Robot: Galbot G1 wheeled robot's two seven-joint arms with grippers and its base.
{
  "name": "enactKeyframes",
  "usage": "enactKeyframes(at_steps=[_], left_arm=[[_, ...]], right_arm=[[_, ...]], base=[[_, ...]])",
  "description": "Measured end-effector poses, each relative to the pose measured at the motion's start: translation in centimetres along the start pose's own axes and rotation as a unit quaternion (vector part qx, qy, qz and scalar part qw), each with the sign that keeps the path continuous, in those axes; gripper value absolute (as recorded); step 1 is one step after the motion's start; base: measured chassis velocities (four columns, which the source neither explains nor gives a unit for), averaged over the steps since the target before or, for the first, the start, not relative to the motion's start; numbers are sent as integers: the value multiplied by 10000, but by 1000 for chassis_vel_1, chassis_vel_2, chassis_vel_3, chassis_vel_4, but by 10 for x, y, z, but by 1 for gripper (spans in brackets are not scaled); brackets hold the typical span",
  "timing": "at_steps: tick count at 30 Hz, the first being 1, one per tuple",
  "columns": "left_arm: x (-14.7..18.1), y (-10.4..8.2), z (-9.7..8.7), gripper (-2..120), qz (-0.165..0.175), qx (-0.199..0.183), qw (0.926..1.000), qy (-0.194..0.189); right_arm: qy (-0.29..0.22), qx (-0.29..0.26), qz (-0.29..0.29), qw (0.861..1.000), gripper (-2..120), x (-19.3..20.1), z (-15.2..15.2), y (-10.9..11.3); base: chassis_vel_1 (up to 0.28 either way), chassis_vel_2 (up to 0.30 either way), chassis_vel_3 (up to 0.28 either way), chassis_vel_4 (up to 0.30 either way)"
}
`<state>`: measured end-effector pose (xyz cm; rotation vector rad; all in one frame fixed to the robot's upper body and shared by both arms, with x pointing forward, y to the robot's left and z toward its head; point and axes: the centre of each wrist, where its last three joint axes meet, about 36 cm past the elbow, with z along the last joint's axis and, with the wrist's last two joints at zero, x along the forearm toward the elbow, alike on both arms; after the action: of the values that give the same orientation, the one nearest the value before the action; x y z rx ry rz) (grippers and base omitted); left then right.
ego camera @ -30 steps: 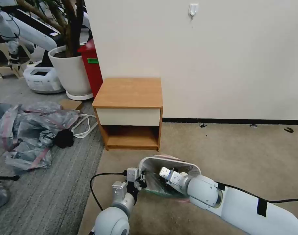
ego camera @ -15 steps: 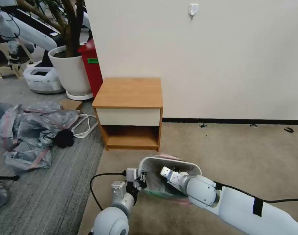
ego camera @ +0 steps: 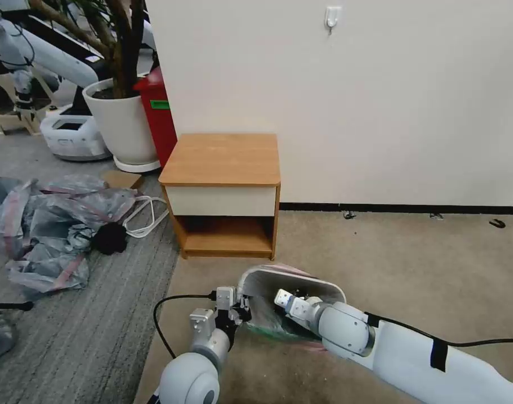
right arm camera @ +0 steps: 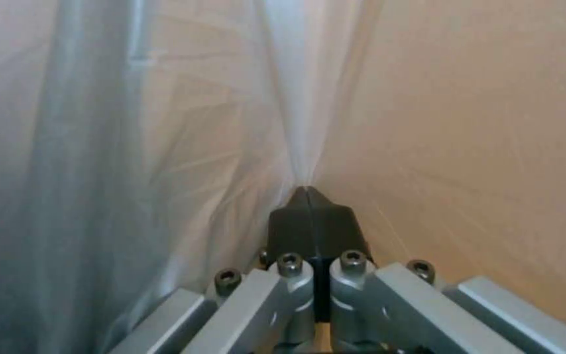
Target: Pick up the garbage bag from the table and place it over the trash can.
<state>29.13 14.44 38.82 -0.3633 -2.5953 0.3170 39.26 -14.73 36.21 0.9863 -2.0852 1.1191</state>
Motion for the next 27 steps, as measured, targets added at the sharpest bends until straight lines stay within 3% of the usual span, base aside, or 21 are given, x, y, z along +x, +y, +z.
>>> enactKeyframes(at_steps=[27], left_arm=[[0, -1, 1, 2, 43, 7, 10000, 45]], right_arm=[[120, 142, -62, 9998, 0, -14, 1, -4]], base=[[0, 0, 0, 0]])
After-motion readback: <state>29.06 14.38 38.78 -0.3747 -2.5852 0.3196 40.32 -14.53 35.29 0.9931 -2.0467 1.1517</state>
